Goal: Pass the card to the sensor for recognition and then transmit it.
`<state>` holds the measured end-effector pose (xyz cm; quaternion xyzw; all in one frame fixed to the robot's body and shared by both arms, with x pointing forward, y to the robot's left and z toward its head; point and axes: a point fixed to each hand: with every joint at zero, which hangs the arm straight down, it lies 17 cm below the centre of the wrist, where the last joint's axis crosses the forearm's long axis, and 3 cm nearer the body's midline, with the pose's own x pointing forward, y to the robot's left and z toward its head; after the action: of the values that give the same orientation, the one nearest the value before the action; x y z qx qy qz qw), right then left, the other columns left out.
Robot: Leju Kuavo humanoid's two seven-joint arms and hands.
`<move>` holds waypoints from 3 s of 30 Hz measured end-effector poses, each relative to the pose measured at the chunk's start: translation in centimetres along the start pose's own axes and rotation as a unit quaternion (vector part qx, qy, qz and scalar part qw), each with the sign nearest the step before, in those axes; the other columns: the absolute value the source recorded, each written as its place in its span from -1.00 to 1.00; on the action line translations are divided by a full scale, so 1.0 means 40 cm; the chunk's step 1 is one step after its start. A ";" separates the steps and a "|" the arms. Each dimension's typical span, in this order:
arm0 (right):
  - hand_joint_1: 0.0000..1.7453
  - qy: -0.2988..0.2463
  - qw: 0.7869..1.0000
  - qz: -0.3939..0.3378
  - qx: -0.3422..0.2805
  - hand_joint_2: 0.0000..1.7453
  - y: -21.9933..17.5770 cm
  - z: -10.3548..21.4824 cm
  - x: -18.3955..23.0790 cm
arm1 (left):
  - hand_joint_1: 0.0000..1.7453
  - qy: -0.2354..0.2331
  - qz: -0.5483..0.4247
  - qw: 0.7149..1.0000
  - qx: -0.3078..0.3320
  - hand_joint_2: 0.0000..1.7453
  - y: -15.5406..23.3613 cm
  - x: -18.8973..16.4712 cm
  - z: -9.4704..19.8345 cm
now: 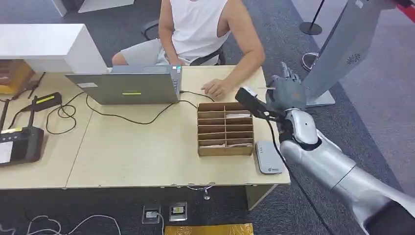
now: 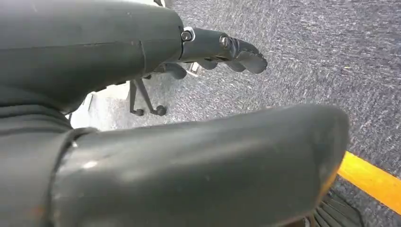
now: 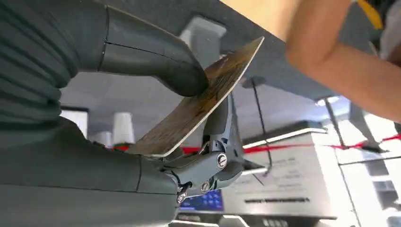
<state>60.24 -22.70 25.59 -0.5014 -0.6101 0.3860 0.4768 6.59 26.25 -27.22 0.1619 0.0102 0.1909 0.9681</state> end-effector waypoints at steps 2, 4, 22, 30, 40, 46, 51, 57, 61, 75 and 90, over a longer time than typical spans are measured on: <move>1.00 0.024 1.000 -0.014 0.009 1.00 0.020 0.019 -0.056 | -1.00 0.001 0.000 1.000 0.001 -1.00 0.001 -0.003 0.000; 1.00 0.045 0.999 -0.027 0.016 1.00 0.036 0.040 -0.104 | -1.00 0.001 0.000 1.000 0.000 -1.00 0.000 -0.005 0.000; 1.00 0.078 0.994 -0.032 0.075 1.00 0.097 0.137 -0.239 | -1.00 -0.012 0.000 1.000 -0.001 -1.00 -0.006 0.004 0.003; 1.00 0.078 0.987 -0.038 0.133 1.00 0.193 0.200 -0.237 | -1.00 -0.012 0.000 1.000 -0.005 -1.00 -0.019 -0.001 0.008; 1.00 0.073 0.981 -0.039 0.176 1.00 0.288 0.276 -0.230 | -1.00 -0.015 0.000 1.000 -0.005 -1.00 -0.018 0.004 0.008; 1.00 0.068 0.979 -0.037 0.190 1.00 0.319 0.297 -0.220 | -1.00 -0.016 0.000 1.000 -0.005 -1.00 -0.017 0.005 0.007; 1.00 0.064 0.976 -0.039 0.202 1.00 0.351 0.320 -0.211 | -1.00 -0.017 0.000 1.000 -0.005 -1.00 -0.018 0.006 0.008; 1.00 0.064 0.973 -0.044 0.217 1.00 0.391 0.349 -0.204 | -1.00 -0.017 0.000 1.000 -0.005 -1.00 -0.018 0.006 0.008; 1.00 0.062 0.972 -0.052 0.219 1.00 0.403 0.357 -0.190 | -1.00 -0.017 0.000 1.000 -0.006 -1.00 -0.019 0.008 0.008; 1.00 0.052 0.966 -0.067 0.244 1.00 0.455 0.388 -0.146 | -1.00 -0.018 0.000 1.000 -0.005 -1.00 -0.019 0.009 0.008; 1.00 0.052 0.970 -0.071 0.227 1.00 0.442 0.356 -0.136 | -1.00 -0.019 0.000 1.000 -0.004 -1.00 -0.019 0.010 0.009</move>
<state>50.98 -24.41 4.22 -0.3555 -0.5148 0.4528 0.6353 7.25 25.64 -27.11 0.1612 -0.0089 0.1879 0.9688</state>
